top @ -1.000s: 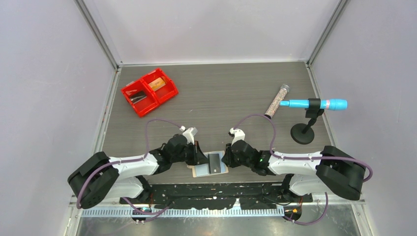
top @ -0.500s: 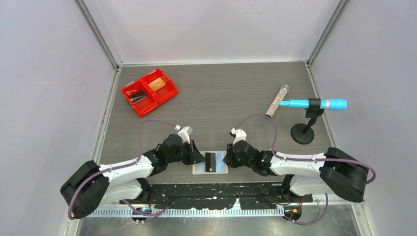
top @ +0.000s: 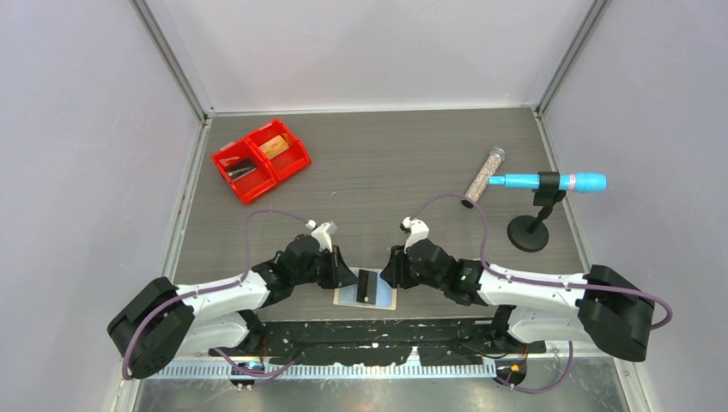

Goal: Take the credit cards out of the card holder
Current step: Remove the credit card from the card holder.

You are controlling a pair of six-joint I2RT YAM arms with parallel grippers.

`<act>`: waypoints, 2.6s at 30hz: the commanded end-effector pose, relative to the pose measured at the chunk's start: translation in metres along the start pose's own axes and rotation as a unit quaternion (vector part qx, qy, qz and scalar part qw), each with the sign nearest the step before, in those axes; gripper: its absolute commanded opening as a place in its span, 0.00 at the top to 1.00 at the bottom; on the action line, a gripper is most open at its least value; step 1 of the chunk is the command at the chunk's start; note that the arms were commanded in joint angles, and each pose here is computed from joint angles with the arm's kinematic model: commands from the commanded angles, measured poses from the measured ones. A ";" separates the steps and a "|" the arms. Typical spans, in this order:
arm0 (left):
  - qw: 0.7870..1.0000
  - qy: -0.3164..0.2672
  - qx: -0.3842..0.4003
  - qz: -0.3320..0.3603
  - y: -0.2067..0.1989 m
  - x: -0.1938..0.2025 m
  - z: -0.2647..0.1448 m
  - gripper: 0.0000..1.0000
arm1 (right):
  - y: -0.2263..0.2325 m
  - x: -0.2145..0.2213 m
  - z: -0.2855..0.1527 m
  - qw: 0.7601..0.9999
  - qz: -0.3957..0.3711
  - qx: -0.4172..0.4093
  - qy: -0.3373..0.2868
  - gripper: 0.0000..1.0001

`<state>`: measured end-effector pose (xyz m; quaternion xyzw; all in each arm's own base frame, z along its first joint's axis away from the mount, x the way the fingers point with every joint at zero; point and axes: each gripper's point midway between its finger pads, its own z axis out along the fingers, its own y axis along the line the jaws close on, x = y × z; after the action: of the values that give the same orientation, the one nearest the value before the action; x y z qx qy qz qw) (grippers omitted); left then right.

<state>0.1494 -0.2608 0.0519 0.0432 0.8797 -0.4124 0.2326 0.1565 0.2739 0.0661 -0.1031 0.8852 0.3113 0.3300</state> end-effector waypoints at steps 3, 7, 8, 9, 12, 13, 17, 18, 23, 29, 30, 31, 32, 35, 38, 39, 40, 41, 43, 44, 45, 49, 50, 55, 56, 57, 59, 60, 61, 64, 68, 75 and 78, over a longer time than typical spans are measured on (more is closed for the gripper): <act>1.000 -0.009 0.023 0.008 -0.010 -0.007 0.000 1.00 | 0.027 -0.004 0.012 0.999 0.014 -0.040 0.002 0.59; 1.000 -0.009 0.025 0.009 -0.011 -0.008 0.001 1.00 | 0.024 0.009 0.020 0.999 0.023 -0.040 0.015 0.61; 1.000 -0.009 0.026 0.009 -0.012 -0.008 0.001 1.00 | 0.023 0.012 0.022 0.999 0.025 -0.038 0.018 0.61; 1.000 -0.008 0.026 0.008 -0.012 -0.008 0.002 1.00 | 0.021 0.014 0.023 0.999 0.027 -0.034 0.021 0.61; 1.000 -0.005 0.019 0.005 -0.009 -0.007 0.003 1.00 | 0.015 0.021 0.027 0.999 0.030 -0.026 0.028 0.61; 1.000 -0.007 0.012 0.003 -0.006 -0.007 0.003 0.98 | 0.013 0.024 0.028 0.999 0.032 -0.024 0.030 0.61; 1.000 -0.003 -0.016 0.003 0.005 -0.004 0.003 0.86 | 0.007 0.030 0.030 0.999 0.034 -0.016 0.033 0.61; 1.000 -0.001 -0.016 0.004 0.006 -0.003 0.004 0.83 | 0.005 0.031 0.030 0.999 0.034 -0.015 0.035 0.61; 1.000 0.007 -0.008 0.001 0.005 0.000 0.009 0.77 | 0.002 0.035 0.032 0.999 0.035 -0.012 0.037 0.62; 1.000 0.012 -0.007 -0.007 0.008 0.004 0.014 0.73 | -0.001 0.038 0.031 0.999 0.038 -0.010 0.038 0.63; 1.000 0.010 -0.004 -0.011 0.008 0.003 0.014 0.73 | -0.002 0.038 0.031 0.999 0.038 -0.008 0.038 0.63; 1.000 0.010 0.000 -0.014 0.007 0.004 0.015 0.72 | -0.002 0.039 0.031 0.999 0.038 -0.009 0.038 0.63; 1.000 0.011 0.005 -0.018 0.005 0.004 0.016 0.72 | -0.003 0.039 0.030 0.998 0.038 -0.009 0.038 0.63; 0.999 0.013 0.022 -0.028 0.000 0.005 0.017 0.71 | -0.004 0.040 0.030 0.999 0.039 -0.007 0.037 0.63; 0.999 0.012 0.031 -0.034 -0.004 0.005 0.017 0.72 | -0.004 0.039 0.030 0.999 0.038 -0.007 0.036 0.63; 0.999 0.011 0.033 -0.035 -0.005 0.005 0.017 0.73 | -0.004 0.039 0.030 0.999 0.038 -0.007 0.036 0.63; 0.999 0.011 0.035 -0.035 -0.006 0.004 0.016 0.76 | -0.004 0.039 0.030 0.999 0.038 -0.007 0.036 0.63; 0.999 0.009 0.035 -0.035 -0.007 0.003 0.015 0.81 | -0.004 0.039 0.029 0.999 0.038 -0.006 0.036 0.63; 0.999 0.006 0.034 -0.035 -0.008 0.002 0.013 0.90 | -0.005 0.039 0.029 0.999 0.037 -0.004 0.035 0.63; 0.999 0.005 0.027 -0.037 -0.005 0.002 0.012 0.94 | -0.006 0.038 0.028 0.999 0.037 -0.004 0.034 0.63; 0.999 0.002 0.021 -0.038 -0.004 0.002 0.010 0.97 | -0.006 0.038 0.028 0.999 0.036 -0.002 0.032 0.63; 1.000 -0.010 0.004 -0.027 -0.001 -0.003 0.002 1.00 | -0.011 0.037 0.026 0.999 0.030 0.009 0.030 0.63; 1.000 -0.014 0.000 -0.024 -0.001 -0.005 0.000 1.00 | -0.011 0.035 0.025 0.999 0.028 0.009 0.028 0.63; 0.999 -0.025 -0.020 -0.007 0.002 -0.010 -0.010 1.00 | -0.011 0.031 0.022 0.999 0.023 0.012 0.022 0.63; 0.999 -0.029 -0.023 -0.003 0.002 -0.012 -0.012 1.00 | -0.010 0.029 0.021 1.000 0.021 0.011 0.020 0.63; 0.999 -0.030 -0.031 0.000 0.003 -0.013 -0.015 1.00 | -0.010 0.028 0.020 1.000 0.019 0.012 0.020 0.63; 0.999 -0.032 -0.040 0.011 0.004 -0.014 -0.021 1.00 | -0.007 0.024 0.017 1.000 0.009 0.007 0.017 0.62; 0.998 -0.035 -0.041 0.016 0.003 -0.016 -0.024 1.00 | -0.003 0.019 0.016 1.000 -0.001 0.002 0.015 0.62; 0.998 -0.035 -0.044 0.020 0.003 -0.016 -0.028 1.00 | -0.001 0.016 0.012 1.000 -0.007 0.000 0.014 0.62; 0.998 -0.044 -0.041 0.036 -0.004 -0.022 -0.040 1.00 | 0.015 -0.001 0.002 0.999 -0.043 -0.028 -0.002 0.60; 0.996 -0.052 -0.015 0.065 -0.023 -0.028 -0.058 1.00 | 0.041 -0.027 -0.026 0.992 -0.082 -0.090 -0.040 0.56; 0.985 -0.015 0.116 0.124 -0.078 -0.017 -0.085 1.00 | 0.081 -0.041 -0.069 0.966 -0.146 -0.207 -0.052 0.48; 0.978 0.005 0.156 0.139 -0.094 -0.010 -0.095 1.00 | 0.097 -0.041 -0.086 0.951 -0.162 -0.259 -0.053 0.45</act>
<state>0.1216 -0.2415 0.1430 0.1349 0.8303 -0.4545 0.2928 0.1261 0.2893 0.1584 -0.2437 0.7790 0.4305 0.3853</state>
